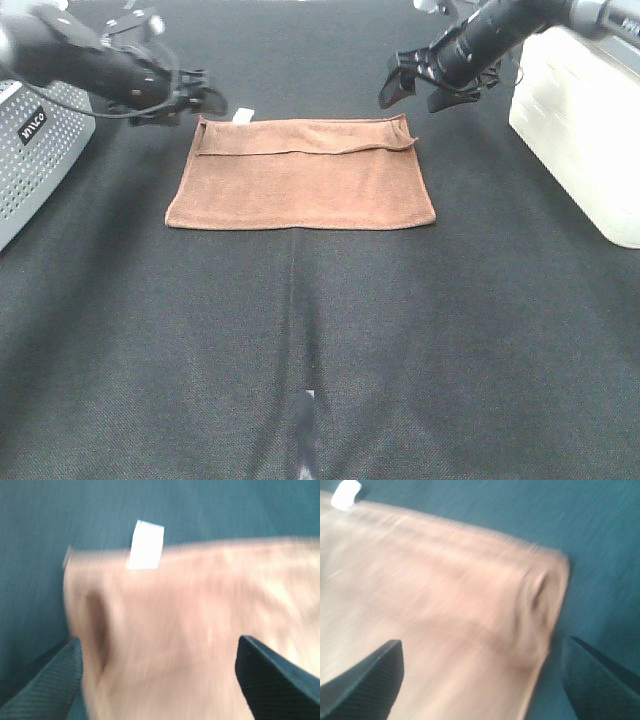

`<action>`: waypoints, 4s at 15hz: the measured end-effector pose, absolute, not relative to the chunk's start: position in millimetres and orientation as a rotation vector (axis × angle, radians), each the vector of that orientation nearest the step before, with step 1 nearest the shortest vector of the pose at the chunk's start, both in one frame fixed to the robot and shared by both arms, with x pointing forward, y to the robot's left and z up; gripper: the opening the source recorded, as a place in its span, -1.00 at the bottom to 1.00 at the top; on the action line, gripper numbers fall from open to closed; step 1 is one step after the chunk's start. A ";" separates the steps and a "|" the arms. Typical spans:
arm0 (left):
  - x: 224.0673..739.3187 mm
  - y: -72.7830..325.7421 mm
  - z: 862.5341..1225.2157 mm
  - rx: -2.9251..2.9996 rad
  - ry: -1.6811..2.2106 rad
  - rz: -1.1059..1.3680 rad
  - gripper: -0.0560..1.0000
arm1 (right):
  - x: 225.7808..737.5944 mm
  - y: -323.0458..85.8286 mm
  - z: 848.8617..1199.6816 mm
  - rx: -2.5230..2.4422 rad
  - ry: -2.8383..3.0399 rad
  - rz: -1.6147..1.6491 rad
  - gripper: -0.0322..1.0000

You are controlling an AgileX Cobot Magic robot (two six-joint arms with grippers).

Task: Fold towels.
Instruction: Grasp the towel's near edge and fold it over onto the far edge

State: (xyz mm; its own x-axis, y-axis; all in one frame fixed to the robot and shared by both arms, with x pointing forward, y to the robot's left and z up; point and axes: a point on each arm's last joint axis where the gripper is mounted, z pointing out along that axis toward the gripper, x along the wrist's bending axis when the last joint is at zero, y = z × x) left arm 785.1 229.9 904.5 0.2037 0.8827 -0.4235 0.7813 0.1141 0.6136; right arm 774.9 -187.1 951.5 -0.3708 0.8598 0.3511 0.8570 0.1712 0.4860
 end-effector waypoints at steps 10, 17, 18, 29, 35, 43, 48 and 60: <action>755.7 230.3 929.1 1.760 1.685 -0.229 0.61 | 750.0 -187.0 977.1 2.000 2.506 0.859 0.59; 717.7 235.9 912.6 1.711 1.855 -0.275 0.61 | 723.0 -201.6 961.6 2.158 2.519 0.640 0.55; 717.7 235.9 912.6 1.711 1.855 -0.275 0.61 | 723.0 -201.6 961.6 2.158 2.519 0.640 0.55; 713.3 236.3 880.2 1.595 1.961 -0.226 0.61 | 719.5 -221.2 901.2 2.297 2.481 0.751 0.55; 714.8 221.8 867.7 1.567 1.965 -0.247 0.46 | 720.2 -217.7 884.1 2.365 2.484 0.781 0.48; 710.1 194.9 856.5 1.624 1.938 -0.262 -0.81 | 718.1 -205.6 869.7 2.417 2.497 0.769 -0.67; 706.3 204.9 875.9 1.658 1.916 -0.311 -0.83 | 713.3 -208.1 871.9 2.469 2.534 0.722 -0.94; 600.0 216.5 889.5 1.868 1.979 -0.402 -0.83 | 612.5 -217.5 896.1 2.539 2.541 0.570 -0.94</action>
